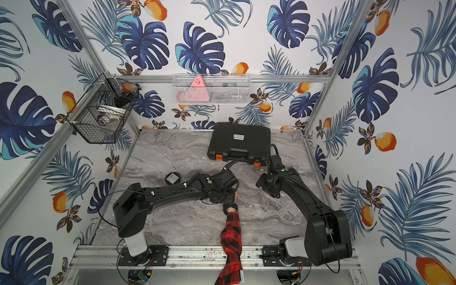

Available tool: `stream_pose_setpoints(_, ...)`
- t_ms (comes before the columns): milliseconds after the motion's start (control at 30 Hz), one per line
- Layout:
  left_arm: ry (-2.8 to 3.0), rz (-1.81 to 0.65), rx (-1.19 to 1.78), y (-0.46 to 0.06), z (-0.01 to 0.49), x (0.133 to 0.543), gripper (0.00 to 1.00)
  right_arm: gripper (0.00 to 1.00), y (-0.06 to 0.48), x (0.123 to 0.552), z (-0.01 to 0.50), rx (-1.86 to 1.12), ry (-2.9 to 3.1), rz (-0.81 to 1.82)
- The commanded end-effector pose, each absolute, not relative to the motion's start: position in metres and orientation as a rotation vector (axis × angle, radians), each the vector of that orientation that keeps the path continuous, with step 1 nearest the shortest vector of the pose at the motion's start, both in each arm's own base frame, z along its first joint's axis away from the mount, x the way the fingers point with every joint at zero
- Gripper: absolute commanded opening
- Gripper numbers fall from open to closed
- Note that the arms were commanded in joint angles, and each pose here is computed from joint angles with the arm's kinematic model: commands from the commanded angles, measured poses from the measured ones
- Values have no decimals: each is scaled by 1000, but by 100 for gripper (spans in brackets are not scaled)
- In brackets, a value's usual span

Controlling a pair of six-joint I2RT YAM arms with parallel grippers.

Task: Take off the watch
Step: Adjust the hand at the center of the board.

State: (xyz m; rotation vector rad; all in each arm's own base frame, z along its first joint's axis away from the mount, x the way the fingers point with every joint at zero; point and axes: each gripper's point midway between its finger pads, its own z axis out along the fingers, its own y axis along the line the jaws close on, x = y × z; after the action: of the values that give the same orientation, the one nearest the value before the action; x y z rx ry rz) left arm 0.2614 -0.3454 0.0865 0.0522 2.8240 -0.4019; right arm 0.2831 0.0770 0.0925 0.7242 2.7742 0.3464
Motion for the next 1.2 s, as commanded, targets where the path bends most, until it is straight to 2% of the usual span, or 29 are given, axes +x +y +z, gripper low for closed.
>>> stream_pose_setpoints(0,2852,-377,-10,-346,80,262,64,63,80,285,94,686,2772,401)
stream_pose_setpoints(167,2871,-337,-21,-347,66,265,57,62,77,285,94,673,2774,410)
stream_pose_setpoints(500,2830,-365,-19,-344,64,274,34,61,77,281,97,671,2773,429)
stream_pose_setpoints(600,2793,-447,6,-348,74,275,27,60,77,280,98,674,2772,426)
stream_pose_setpoints(867,2660,-817,80,-369,106,271,21,59,75,277,99,690,2772,419)
stream_pose_setpoints(1100,2635,-1068,49,-366,100,269,15,58,72,276,101,705,2774,392)
stream_pose_setpoints(1167,2594,-1210,47,-367,102,270,15,58,71,275,102,711,2775,386)
